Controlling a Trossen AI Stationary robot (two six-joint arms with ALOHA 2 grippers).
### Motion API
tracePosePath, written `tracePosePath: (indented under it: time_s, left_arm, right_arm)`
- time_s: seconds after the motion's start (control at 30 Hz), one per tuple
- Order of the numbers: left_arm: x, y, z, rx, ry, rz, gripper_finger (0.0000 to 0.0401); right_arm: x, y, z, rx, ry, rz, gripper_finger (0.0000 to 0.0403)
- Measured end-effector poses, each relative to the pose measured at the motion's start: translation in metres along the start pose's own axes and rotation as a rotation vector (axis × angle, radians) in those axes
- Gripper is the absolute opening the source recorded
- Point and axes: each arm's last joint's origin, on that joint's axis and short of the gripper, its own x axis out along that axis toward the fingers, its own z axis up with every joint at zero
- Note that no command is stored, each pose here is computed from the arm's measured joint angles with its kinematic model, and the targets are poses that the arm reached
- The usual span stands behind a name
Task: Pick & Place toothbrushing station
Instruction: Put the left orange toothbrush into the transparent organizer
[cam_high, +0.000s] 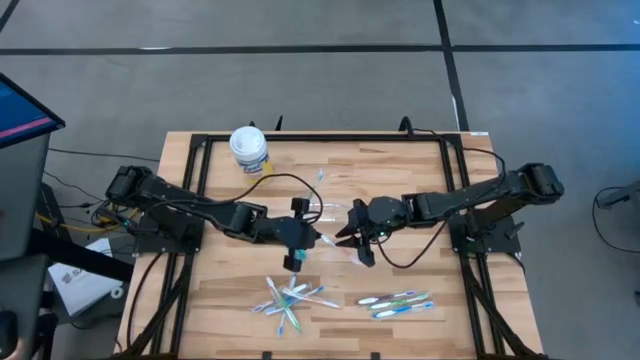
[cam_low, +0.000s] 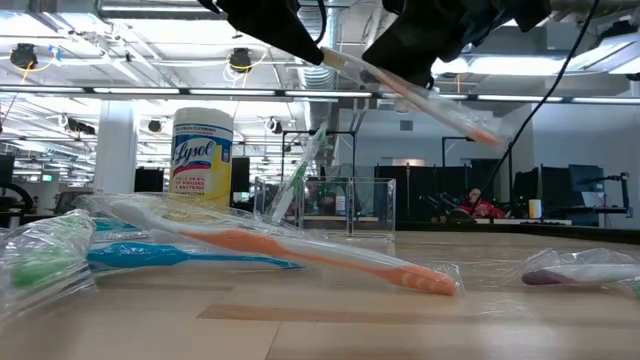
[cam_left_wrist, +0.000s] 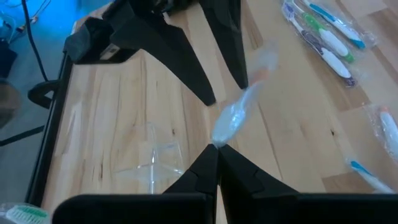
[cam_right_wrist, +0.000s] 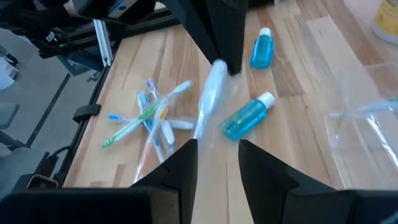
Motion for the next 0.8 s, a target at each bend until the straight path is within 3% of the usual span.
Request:
tracePosePath:
  time_s: [0.23,0.4,0.8]
  left_arm:
    - [0.0,0.0,0.0,-0.002,-0.004,0.0,0.0]
    - [0.0,-0.001,0.0,0.001,-0.002,-0.002,0.0]
    - [0.0,-0.001,-0.002,0.01,0.021,-0.008,0.0]
  right_arm:
    - [0.034,-0.007,-0.012,0.015,0.08,0.069,0.0108]
    - [0.046,-0.008,0.0,0.023,0.083,0.115,0.0108]
    - [0.037,-0.011,0.008,0.025,0.096,0.095,0.0085]
